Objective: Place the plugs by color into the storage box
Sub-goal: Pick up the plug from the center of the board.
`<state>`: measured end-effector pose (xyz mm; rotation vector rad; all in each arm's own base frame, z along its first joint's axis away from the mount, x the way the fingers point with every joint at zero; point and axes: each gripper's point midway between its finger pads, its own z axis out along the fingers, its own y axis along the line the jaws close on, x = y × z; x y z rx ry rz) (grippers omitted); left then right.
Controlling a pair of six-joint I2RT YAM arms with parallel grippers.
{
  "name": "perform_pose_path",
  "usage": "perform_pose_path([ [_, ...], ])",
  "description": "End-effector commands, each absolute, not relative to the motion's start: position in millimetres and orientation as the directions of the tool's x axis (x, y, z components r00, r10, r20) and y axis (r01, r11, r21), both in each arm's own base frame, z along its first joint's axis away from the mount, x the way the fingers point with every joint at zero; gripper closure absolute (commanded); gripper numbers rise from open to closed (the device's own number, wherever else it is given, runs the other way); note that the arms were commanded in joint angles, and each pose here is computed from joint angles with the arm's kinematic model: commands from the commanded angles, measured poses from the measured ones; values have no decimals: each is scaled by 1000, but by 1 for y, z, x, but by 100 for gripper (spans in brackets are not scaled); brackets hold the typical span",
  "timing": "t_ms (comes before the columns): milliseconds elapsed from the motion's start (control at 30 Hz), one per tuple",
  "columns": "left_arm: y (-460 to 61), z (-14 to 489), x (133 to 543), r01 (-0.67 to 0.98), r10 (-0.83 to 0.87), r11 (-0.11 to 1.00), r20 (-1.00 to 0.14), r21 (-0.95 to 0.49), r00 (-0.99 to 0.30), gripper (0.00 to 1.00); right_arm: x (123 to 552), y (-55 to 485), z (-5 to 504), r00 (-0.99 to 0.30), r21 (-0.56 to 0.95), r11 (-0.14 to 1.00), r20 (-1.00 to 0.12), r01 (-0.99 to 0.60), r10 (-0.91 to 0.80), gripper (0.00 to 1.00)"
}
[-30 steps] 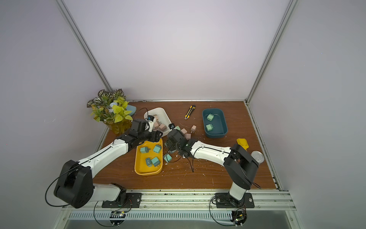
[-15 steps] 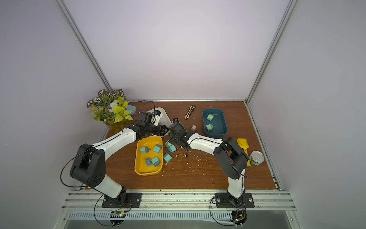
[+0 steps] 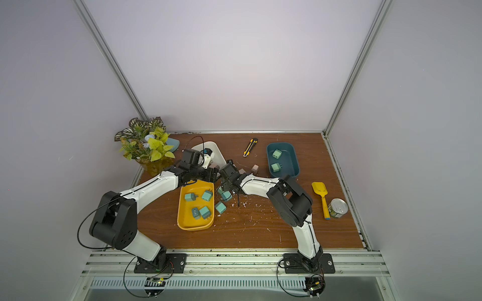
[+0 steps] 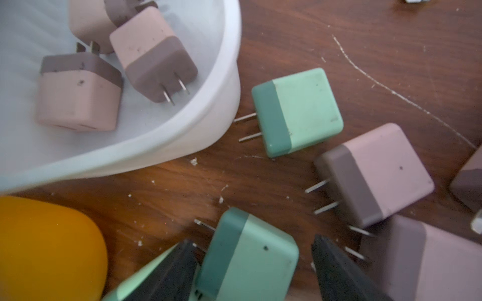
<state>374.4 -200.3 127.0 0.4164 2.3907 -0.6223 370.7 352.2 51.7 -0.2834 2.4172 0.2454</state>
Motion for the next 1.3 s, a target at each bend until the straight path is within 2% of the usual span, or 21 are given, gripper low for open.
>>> perform_pose_path([
  [0, -205, 133, 371, 448, 135, 824, -649, -346, -749, 20, 378, 369, 66, -732, 169, 945, -675, -280, -96, 24],
  [233, -201, 136, 370, 448, 137, 833, -663, -325, -736, 21, 376, 369, 56, -746, 181, 943, -660, -280, -94, 28],
  [500, -202, 138, 370, 454, 133, 827, -669, -331, -731, 21, 369, 355, 64, -730, 180, 946, -678, -269, -78, 44],
  [667, -202, 139, 369, 456, 133, 826, -673, -330, -728, 21, 365, 350, 64, -731, 176, 947, -677, -267, -81, 50],
  [1267, -205, 129, 368, 449, 140, 827, -649, -338, -747, 21, 362, 341, 85, -695, 171, 945, -715, -279, -76, 54],
])
